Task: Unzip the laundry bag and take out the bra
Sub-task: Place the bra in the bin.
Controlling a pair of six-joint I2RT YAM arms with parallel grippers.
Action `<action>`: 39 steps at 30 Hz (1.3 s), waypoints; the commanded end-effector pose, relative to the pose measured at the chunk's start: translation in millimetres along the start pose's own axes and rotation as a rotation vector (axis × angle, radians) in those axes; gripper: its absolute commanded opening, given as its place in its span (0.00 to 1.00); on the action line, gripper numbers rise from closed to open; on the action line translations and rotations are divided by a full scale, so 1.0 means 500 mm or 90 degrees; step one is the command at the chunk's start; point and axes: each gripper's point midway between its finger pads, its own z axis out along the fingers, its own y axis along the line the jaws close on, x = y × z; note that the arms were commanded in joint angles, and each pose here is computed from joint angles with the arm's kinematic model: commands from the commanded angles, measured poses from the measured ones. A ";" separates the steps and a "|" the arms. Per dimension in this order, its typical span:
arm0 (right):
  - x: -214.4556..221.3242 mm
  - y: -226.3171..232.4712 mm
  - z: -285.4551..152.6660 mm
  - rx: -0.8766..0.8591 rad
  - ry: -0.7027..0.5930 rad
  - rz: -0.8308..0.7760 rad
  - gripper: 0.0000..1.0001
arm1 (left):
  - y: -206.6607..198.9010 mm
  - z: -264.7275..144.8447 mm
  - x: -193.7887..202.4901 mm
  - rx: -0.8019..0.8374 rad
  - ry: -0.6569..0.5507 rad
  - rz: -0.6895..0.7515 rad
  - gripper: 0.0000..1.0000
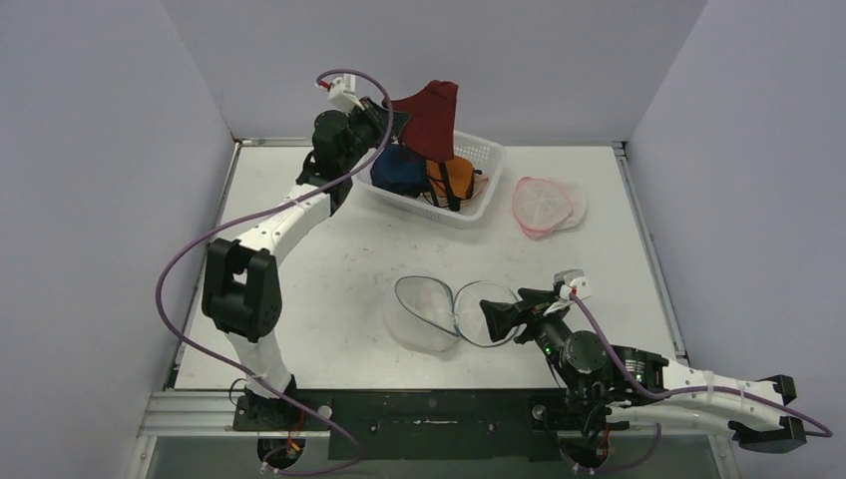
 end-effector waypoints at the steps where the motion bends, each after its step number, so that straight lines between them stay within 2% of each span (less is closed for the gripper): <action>1: 0.002 -0.010 0.006 0.023 -0.013 0.006 0.92 | 0.012 0.037 -0.056 0.035 -0.035 0.002 0.00; 10: 0.016 -0.016 0.014 0.041 -0.008 -0.015 0.92 | 0.146 0.099 0.032 0.000 0.042 -0.039 0.00; 21: 0.024 -0.022 0.016 0.053 -0.001 -0.026 0.92 | 0.321 0.086 0.089 -0.131 0.074 -0.068 0.00; 31: 0.026 -0.023 0.017 0.059 0.003 -0.033 0.92 | 0.385 0.076 0.150 -0.187 0.110 -0.070 0.00; 39: 0.029 -0.025 0.016 0.062 0.007 -0.029 0.92 | 0.406 0.089 0.189 -0.208 0.119 -0.047 0.00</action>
